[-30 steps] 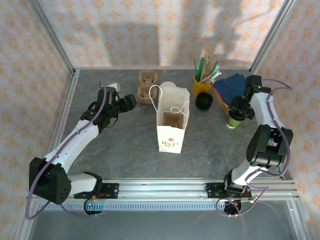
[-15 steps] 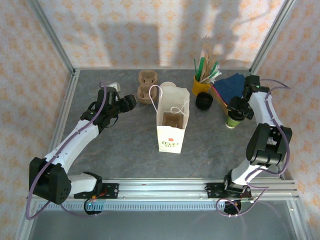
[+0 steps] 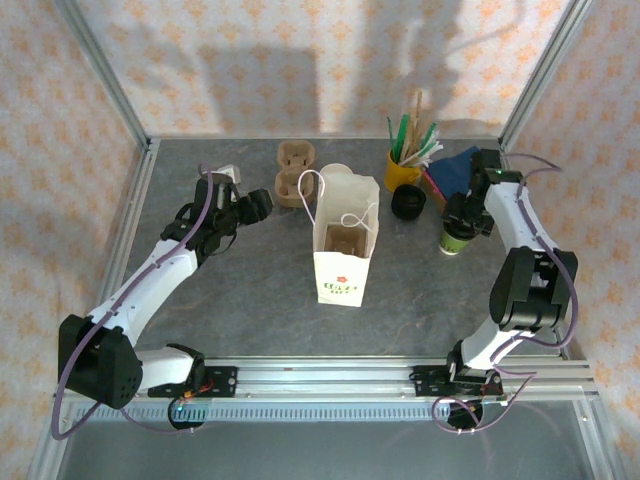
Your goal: Pack the takeout coffee
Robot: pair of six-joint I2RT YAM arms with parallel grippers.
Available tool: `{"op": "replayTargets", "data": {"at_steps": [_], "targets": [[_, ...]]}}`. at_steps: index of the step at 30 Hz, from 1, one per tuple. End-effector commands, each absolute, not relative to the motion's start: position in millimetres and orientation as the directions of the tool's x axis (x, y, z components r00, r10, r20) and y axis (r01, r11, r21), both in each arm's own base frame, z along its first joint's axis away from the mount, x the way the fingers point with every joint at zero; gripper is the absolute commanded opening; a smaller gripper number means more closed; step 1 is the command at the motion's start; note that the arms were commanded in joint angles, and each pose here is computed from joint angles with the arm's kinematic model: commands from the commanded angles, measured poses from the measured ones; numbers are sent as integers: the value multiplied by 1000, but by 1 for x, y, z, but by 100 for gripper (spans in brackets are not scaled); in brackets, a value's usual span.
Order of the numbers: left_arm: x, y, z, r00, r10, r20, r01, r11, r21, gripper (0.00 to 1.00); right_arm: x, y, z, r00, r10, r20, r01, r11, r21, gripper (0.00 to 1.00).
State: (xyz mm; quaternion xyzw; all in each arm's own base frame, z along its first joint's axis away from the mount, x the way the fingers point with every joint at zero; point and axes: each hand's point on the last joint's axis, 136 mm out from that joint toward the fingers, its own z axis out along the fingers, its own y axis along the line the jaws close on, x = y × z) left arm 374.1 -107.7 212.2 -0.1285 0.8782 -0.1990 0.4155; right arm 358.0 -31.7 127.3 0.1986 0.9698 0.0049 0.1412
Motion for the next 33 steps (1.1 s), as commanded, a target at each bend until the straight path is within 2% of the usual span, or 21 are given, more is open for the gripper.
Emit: {"op": "replayTargets", "data": {"at_steps": [1, 9, 15, 20, 33], "targets": [[378, -105, 219, -603, -393, -694, -57, 889, -454, 72, 329, 23, 110, -941, 320, -107, 307, 943, 128, 72], [378, -104, 219, -602, -390, -697, -60, 892, -447, 72, 298, 81, 106, -988, 148, -47, 146, 988, 49, 73], [377, -103, 220, -598, -390, -700, -61, 893, -446, 72, 284, 91, 113, -989, 139, -49, 135, 989, 66, 77], [377, -104, 219, -601, -389, -698, -56, 892, -448, 72, 285, 92, 113, -989, 138, -48, 134, 989, 69, 82], [375, -102, 218, -601, -386, -700, -58, 894, -443, 71, 319, 100, 111, -989, 128, -77, 121, 989, 85, 81]]}}
